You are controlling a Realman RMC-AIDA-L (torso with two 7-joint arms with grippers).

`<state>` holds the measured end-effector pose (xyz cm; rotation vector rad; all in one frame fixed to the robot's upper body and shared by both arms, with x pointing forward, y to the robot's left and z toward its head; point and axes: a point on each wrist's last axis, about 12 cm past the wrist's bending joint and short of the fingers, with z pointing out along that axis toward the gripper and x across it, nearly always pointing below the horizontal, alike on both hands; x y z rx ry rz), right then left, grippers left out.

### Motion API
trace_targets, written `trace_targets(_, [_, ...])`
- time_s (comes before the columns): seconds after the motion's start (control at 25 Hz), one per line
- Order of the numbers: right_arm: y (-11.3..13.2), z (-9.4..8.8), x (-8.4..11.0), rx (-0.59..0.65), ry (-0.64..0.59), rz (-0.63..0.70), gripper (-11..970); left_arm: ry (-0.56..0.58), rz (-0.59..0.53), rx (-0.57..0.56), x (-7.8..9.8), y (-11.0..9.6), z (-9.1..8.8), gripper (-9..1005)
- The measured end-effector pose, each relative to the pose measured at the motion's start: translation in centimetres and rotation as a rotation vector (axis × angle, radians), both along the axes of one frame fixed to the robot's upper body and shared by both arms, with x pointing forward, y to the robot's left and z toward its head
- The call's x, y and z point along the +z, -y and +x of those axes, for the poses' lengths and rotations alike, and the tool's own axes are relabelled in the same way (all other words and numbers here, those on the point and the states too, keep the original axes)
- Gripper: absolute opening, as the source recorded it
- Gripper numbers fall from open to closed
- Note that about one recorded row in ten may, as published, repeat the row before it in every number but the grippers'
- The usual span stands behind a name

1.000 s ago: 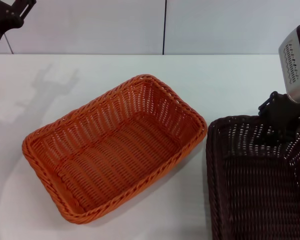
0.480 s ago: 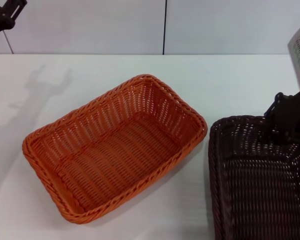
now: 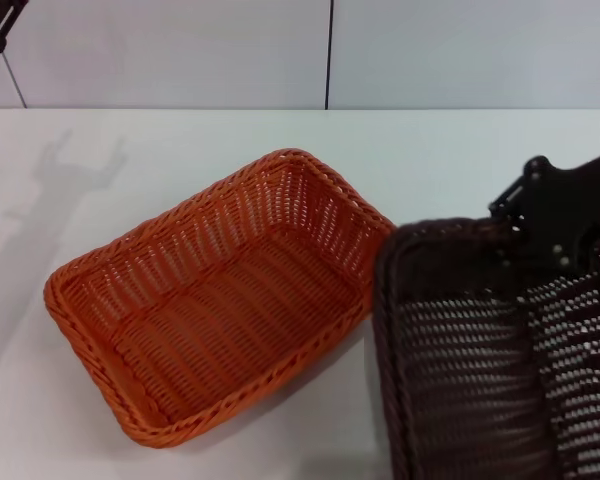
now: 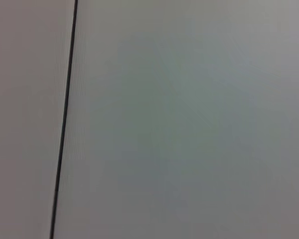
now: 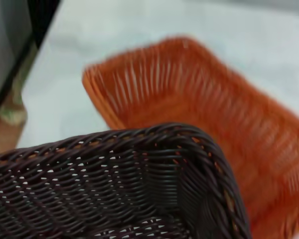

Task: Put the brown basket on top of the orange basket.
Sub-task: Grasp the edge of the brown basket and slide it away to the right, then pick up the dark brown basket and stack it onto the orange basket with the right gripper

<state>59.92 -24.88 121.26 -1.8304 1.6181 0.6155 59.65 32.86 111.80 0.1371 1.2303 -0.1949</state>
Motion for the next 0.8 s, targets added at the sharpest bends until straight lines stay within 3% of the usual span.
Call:
trace_targets(0.32, [-1.2, 0.4, 1.9, 0.038, 0.035, 0.148, 151, 0.002, 0.009, 0.017, 0.5, -0.4, 0.4, 815])
trace_targets(0.6, [-2.3, 0.6, 2.2, 0.050, 0.030, 0.235, 150, -0.011, 0.006, 0.038, 0.5, -0.8, 0.6, 814])
trace_targets(0.8, [-1.0, 2.1, 2.1, -0.106, 0.078, 0.312, 150, 0.000, 0.017, 0.042, 0.8, -0.6, 0.9, 814])
